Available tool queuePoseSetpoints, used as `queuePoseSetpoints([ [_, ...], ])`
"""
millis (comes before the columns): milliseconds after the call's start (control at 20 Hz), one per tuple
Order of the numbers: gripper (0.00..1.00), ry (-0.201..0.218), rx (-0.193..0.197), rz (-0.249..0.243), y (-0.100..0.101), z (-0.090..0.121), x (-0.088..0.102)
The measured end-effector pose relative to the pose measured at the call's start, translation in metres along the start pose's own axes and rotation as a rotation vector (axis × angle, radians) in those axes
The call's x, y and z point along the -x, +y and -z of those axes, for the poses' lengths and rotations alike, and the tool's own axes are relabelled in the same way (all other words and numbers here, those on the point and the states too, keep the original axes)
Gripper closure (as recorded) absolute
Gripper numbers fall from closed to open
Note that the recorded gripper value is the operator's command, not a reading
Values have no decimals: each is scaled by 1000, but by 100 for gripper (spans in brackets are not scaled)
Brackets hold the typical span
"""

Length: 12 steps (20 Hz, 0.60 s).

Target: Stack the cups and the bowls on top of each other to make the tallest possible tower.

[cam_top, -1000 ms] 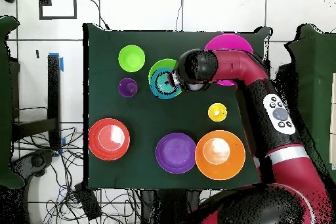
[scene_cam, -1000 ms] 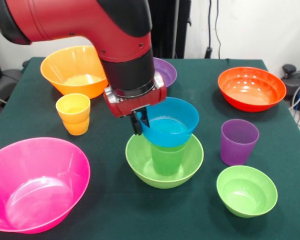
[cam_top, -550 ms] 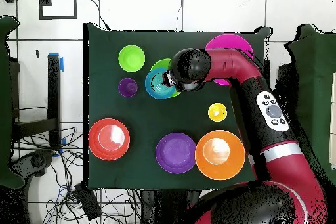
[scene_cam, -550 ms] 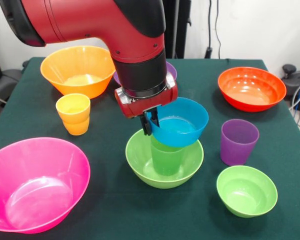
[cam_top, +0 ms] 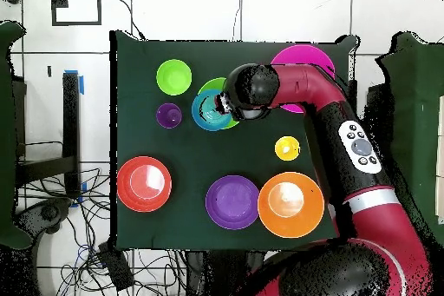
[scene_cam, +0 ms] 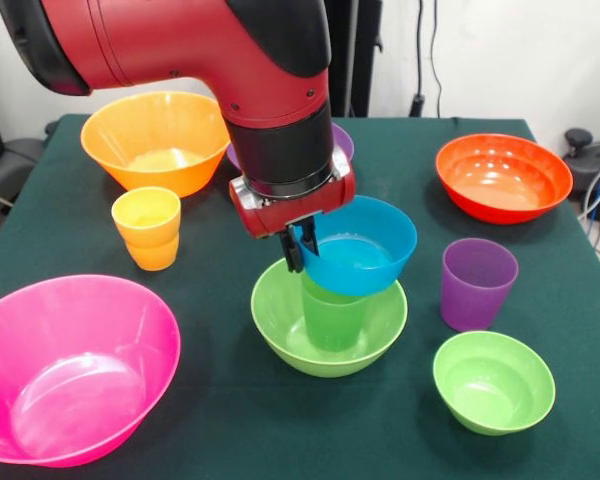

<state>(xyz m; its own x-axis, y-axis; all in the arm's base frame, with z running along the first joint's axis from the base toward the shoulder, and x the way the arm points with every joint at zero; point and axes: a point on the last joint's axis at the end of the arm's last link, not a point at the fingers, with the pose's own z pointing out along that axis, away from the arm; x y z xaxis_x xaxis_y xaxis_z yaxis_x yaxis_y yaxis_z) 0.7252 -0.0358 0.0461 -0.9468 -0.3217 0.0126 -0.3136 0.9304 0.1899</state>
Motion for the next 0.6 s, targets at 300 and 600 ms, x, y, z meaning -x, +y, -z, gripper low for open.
queuePoseSetpoints([
  [300,100,0,1,-1,0,-1,0],
  [600,100,-5,-1,-5,-3,0,2],
])
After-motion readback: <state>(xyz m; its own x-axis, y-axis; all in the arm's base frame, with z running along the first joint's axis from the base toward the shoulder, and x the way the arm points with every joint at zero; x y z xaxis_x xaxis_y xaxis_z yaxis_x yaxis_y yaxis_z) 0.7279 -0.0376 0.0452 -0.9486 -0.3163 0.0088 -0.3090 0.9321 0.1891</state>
